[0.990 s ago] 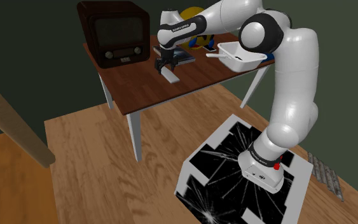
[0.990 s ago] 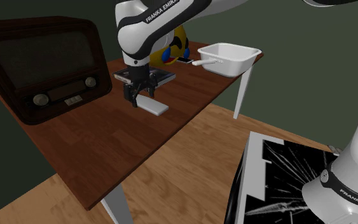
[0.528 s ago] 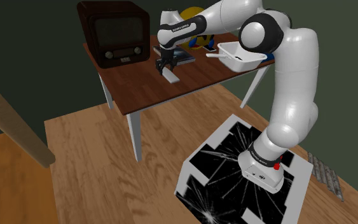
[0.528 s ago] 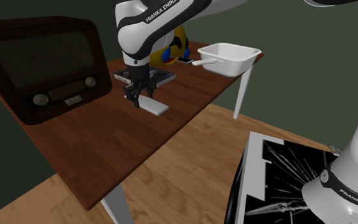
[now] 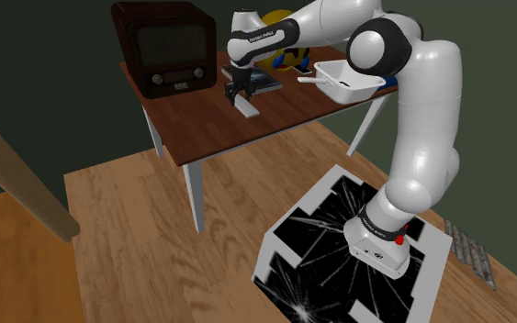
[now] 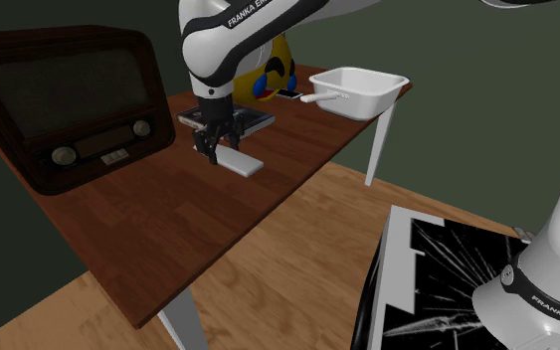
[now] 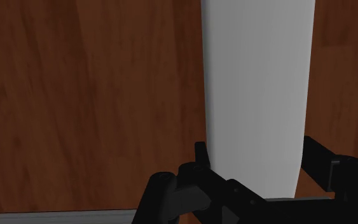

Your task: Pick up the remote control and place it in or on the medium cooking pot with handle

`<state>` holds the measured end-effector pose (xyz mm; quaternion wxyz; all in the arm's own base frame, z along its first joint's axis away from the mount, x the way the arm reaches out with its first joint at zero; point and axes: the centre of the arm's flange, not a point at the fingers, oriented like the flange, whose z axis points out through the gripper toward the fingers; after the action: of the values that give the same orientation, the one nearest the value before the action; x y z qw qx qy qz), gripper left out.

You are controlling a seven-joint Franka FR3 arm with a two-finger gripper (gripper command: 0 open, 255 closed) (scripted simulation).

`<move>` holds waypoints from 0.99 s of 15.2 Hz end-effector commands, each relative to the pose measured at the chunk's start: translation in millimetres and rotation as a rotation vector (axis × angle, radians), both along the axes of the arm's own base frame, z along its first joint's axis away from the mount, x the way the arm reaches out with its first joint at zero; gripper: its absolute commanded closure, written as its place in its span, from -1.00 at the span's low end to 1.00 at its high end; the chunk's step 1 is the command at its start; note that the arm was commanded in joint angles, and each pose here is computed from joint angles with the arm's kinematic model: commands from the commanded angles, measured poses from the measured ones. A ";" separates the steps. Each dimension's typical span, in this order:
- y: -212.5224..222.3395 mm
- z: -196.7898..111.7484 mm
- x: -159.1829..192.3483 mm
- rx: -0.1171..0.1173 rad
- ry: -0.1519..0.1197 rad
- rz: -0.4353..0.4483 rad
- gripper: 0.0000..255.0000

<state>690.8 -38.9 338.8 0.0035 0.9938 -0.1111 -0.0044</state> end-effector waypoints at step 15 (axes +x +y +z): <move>-0.5 83.7 0.1 0.000 0.000 0.000 1.00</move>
<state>690.0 -39.4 416.5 0.0035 0.9938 -0.1111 -0.0042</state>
